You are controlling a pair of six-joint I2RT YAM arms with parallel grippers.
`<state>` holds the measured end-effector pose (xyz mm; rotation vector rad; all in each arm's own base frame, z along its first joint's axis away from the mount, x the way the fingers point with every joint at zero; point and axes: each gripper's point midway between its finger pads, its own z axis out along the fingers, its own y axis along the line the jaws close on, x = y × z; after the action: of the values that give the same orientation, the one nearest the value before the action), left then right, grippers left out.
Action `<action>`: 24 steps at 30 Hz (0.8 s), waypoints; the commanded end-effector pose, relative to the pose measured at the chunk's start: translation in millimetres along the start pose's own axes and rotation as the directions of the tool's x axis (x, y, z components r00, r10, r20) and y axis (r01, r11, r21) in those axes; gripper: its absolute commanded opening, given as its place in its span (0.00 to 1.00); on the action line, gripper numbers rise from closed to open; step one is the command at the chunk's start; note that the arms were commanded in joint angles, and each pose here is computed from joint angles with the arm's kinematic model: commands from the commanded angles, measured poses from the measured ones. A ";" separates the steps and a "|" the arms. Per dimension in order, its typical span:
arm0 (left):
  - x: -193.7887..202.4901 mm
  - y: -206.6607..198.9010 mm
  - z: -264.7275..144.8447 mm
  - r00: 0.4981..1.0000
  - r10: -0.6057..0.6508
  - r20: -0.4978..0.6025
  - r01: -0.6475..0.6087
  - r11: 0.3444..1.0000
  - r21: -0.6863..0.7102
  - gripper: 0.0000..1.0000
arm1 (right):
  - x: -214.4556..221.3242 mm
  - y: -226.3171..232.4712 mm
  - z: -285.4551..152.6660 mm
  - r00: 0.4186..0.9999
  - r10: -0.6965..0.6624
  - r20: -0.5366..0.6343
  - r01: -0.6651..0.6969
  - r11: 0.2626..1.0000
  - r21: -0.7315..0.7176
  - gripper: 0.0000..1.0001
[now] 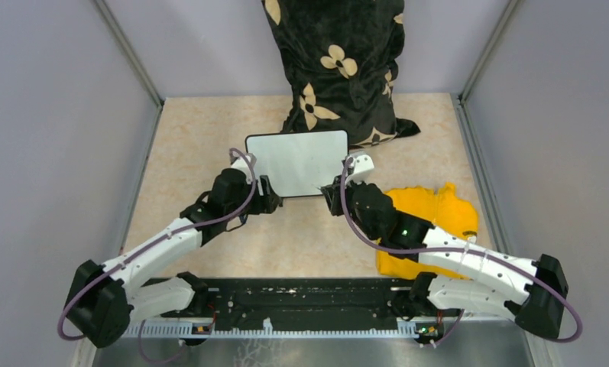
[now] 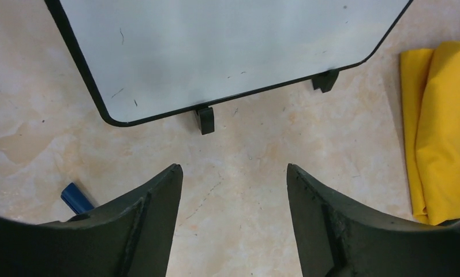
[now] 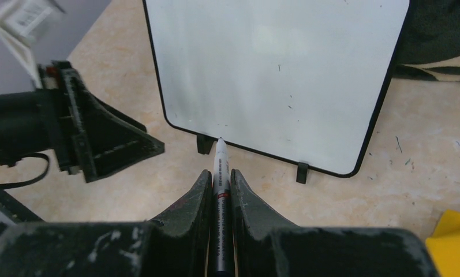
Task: Write a sentence on the whiteboard
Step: Move the whiteboard stand to the center of the board.
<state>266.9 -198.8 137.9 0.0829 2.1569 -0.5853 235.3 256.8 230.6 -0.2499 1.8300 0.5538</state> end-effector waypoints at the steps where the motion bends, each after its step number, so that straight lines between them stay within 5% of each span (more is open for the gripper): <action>1: -3.0 -15.2 16.4 0.998 -0.023 -0.052 0.025 0.999 0.026 0.69 | -31.4 8.1 -13.8 0.995 0.042 0.088 -0.037 0.998 -0.059 0.00; 7: 17.1 -6.3 43.3 0.989 -0.027 -0.147 0.019 0.998 -0.056 0.59 | -35.8 -0.7 -25.8 0.993 0.047 0.108 -0.042 0.998 -0.047 0.00; 24: 50.2 15.4 83.3 0.980 -0.030 -0.194 -0.022 0.966 -0.259 0.49 | -53.1 -20.9 -54.6 0.986 0.021 0.167 -0.018 1.000 -0.016 0.00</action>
<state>289.6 -223.6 47.5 0.0356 2.4328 -0.3243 215.3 215.7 279.0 -0.2070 1.6982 0.6036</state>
